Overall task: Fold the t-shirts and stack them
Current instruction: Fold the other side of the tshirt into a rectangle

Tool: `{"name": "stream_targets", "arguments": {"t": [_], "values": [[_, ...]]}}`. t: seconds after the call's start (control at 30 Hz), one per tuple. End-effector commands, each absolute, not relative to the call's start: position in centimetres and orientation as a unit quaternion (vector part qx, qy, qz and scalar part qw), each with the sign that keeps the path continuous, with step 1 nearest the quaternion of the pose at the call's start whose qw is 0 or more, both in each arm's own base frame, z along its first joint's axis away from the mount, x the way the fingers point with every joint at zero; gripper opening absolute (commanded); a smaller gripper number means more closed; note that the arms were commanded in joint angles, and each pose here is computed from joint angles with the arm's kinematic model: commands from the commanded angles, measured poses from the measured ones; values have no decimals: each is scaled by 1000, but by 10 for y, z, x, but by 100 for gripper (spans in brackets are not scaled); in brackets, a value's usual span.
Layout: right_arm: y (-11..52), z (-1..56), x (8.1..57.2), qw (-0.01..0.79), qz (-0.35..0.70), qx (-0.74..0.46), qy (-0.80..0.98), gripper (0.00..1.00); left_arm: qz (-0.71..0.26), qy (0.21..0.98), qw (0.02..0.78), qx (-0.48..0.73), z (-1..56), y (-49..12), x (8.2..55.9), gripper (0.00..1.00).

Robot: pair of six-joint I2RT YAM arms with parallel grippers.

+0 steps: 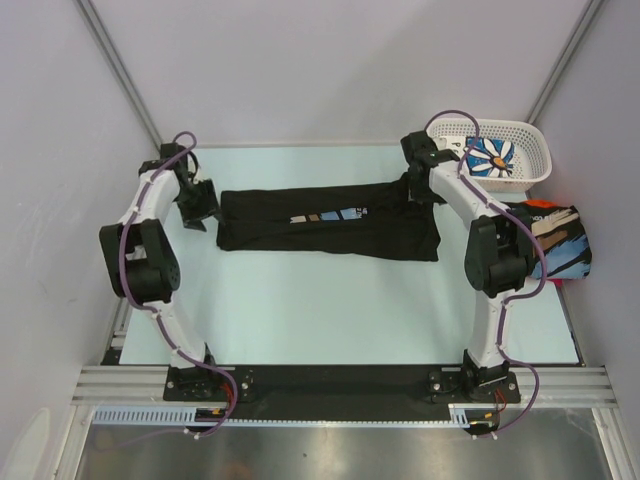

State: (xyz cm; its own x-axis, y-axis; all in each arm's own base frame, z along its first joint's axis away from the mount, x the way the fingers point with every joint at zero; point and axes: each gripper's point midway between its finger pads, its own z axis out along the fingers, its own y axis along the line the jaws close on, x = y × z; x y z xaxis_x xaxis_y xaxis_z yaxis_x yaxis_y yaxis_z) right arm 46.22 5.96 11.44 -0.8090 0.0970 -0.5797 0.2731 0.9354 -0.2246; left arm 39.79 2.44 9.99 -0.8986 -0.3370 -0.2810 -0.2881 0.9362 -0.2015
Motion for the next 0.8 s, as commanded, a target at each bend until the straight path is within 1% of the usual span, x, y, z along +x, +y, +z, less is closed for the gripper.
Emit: {"name": "stream_targets", "arguments": {"t": [0.0,0.03,0.2,0.33,0.43,0.6,0.77], "values": [[61,127,469,307,-142,103,936,55,-116,977,151,-98,99,-16,397,54],[62,126,469,306,-140,102,936,55,-118,978,149,-92,97,-20,397,53],[63,123,468,302,-138,100,938,55,-104,984,127,-71,83,-35,396,58],[61,123,467,302,-142,98,937,55,-86,988,107,-75,72,-30,395,58],[60,123,465,300,-144,97,938,54,-46,991,102,-79,71,-16,395,62],[61,119,463,296,-141,98,940,54,-32,987,132,-85,87,-11,403,62],[63,119,464,295,-137,98,940,54,-40,989,120,-83,77,-14,409,58]]}}
